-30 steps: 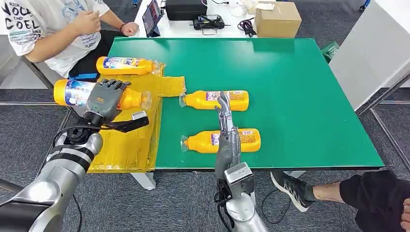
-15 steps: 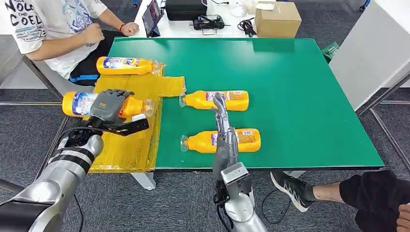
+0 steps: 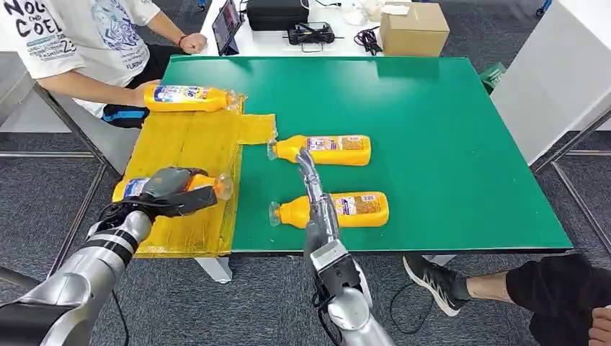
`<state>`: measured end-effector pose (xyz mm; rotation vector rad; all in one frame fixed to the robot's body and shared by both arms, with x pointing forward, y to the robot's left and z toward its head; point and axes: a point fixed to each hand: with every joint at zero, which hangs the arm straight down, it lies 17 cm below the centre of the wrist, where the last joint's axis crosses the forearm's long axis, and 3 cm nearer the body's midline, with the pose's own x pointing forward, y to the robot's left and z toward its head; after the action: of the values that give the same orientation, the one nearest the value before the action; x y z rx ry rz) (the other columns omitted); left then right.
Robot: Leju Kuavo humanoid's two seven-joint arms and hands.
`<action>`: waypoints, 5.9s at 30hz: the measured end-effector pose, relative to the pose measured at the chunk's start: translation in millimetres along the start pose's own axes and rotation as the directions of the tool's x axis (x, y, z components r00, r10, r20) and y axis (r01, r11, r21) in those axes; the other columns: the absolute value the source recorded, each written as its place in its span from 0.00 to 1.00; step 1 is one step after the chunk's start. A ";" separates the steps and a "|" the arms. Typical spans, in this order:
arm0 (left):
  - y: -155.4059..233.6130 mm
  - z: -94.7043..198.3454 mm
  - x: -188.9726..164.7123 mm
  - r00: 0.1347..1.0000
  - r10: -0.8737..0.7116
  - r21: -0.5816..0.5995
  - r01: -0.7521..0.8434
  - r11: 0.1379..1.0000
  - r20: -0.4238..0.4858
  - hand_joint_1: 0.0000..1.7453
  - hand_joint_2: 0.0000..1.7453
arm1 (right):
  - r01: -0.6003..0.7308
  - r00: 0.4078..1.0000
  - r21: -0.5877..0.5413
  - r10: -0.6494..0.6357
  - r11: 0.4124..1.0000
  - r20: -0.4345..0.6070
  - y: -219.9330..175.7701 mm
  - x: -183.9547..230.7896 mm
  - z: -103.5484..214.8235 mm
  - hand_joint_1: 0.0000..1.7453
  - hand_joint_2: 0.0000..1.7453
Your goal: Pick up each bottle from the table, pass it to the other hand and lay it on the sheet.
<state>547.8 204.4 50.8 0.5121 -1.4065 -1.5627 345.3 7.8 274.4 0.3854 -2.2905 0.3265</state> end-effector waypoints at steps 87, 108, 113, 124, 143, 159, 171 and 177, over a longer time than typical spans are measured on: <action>137.2 86.8 39.6 0.514 0.647 0.639 -0.768 0.053 0.564 0.00 1.00 | -0.486 0.608 0.471 0.672 0.736 -0.422 -102.1 -193.2 57.5 0.00 1.00; 88.5 44.8 93.0 0.528 0.697 0.526 -0.813 0.250 0.485 0.00 1.00 | -0.192 0.539 0.745 0.703 0.639 -0.464 -150.0 -250.1 89.4 0.00 1.00; 88.1 39.6 100.6 0.528 0.696 0.509 -0.819 0.265 0.487 0.00 1.00 | -0.174 0.566 0.733 0.676 0.658 -0.472 -148.5 -247.4 91.1 0.00 1.00; 85.2 36.5 105.7 0.525 0.698 0.496 -0.824 0.274 0.487 0.00 1.00 | -0.134 0.552 0.783 0.702 0.608 -0.450 -158.6 -244.5 103.2 0.00 1.00; 78.5 29.4 113.5 0.489 0.724 0.462 -0.847 0.263 0.487 0.00 1.00 | -0.072 0.427 0.944 0.865 0.321 -0.261 -169.2 -254.1 145.6 0.00 1.00; 70.6 29.0 117.5 0.454 0.748 0.451 -0.862 0.232 0.484 0.00 1.00 | -0.097 0.256 0.993 0.966 0.073 -0.046 -187.3 -271.4 156.1 0.76 1.00; 69.4 29.5 116.6 0.451 0.751 0.452 -0.862 0.228 0.483 0.00 1.00 | -0.136 0.263 0.989 0.965 0.060 -0.023 -180.5 -272.9 146.0 1.00 1.00; 69.6 30.6 117.4 0.452 0.749 0.451 -0.863 0.229 0.485 0.00 1.00 | -0.251 0.273 0.962 0.962 0.104 -0.032 -175.9 -272.7 128.0 1.00 1.00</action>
<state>492.8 129.3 155.2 -0.0585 -1.9049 -0.1730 504.7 -151.6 8.1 -0.4754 -1.0939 1.8492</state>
